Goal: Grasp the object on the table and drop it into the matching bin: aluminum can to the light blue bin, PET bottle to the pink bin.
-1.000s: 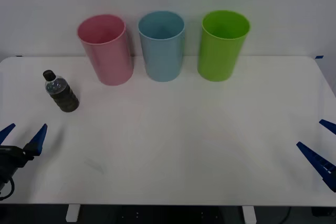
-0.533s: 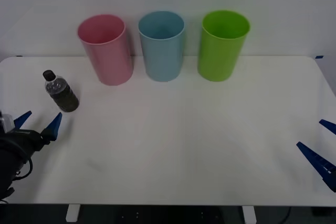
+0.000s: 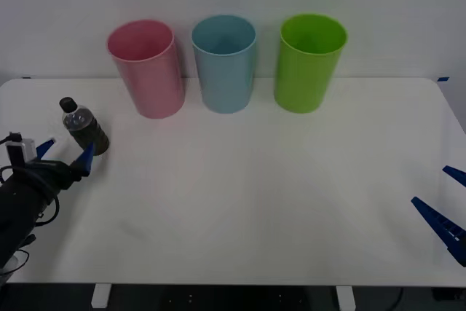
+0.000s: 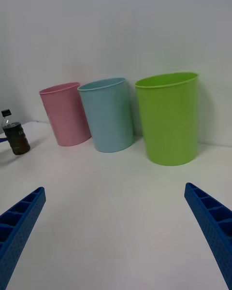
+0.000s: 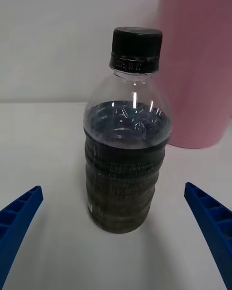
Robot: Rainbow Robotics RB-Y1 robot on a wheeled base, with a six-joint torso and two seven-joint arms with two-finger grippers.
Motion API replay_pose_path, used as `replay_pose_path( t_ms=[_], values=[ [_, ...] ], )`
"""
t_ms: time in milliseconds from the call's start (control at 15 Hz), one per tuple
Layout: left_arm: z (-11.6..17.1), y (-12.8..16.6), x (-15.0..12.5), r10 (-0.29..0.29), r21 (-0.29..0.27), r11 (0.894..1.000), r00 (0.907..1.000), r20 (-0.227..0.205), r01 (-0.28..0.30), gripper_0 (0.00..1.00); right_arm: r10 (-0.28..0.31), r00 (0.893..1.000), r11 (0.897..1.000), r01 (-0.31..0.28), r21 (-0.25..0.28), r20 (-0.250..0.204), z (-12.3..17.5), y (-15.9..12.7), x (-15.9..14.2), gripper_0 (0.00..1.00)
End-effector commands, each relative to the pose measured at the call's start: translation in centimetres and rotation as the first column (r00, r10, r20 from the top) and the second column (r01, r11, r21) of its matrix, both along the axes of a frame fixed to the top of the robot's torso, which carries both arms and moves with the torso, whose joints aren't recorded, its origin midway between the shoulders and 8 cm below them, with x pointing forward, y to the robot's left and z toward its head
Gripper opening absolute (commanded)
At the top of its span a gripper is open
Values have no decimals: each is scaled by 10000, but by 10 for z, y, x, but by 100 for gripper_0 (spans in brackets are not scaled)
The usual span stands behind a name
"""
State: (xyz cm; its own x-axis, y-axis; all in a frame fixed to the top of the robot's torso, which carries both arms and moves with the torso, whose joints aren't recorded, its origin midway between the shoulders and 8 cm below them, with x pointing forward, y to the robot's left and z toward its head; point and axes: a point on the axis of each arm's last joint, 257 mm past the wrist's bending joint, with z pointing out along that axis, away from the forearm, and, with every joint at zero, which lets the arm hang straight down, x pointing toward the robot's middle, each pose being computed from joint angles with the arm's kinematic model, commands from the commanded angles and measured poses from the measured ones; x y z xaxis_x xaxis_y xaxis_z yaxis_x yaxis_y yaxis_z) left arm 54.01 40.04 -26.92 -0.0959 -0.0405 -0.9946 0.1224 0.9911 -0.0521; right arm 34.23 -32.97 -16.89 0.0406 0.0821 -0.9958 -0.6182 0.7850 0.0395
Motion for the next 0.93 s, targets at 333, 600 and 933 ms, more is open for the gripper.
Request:
replay_pose_path(
  t_ms=[333, 600, 933],
  values=[
    [0, -9, 36, 51, 243, 9997, 9997, -248, -45, 100, 0, 10000, 10000, 0, 0, 0, 0, 0, 0, 100],
    [3, -15, 53, 169, 394, 9991, 9993, -318, -157, 100, 0, 10000, 10000, 0, 0, 0, 0, 0, 0, 100],
    [1, -21, 56, 246, 404, 9989, 9991, -343, -232, 100, 0, 10000, 10000, 0, 0, 0, 0, 0, 0, 100]
  ],
)
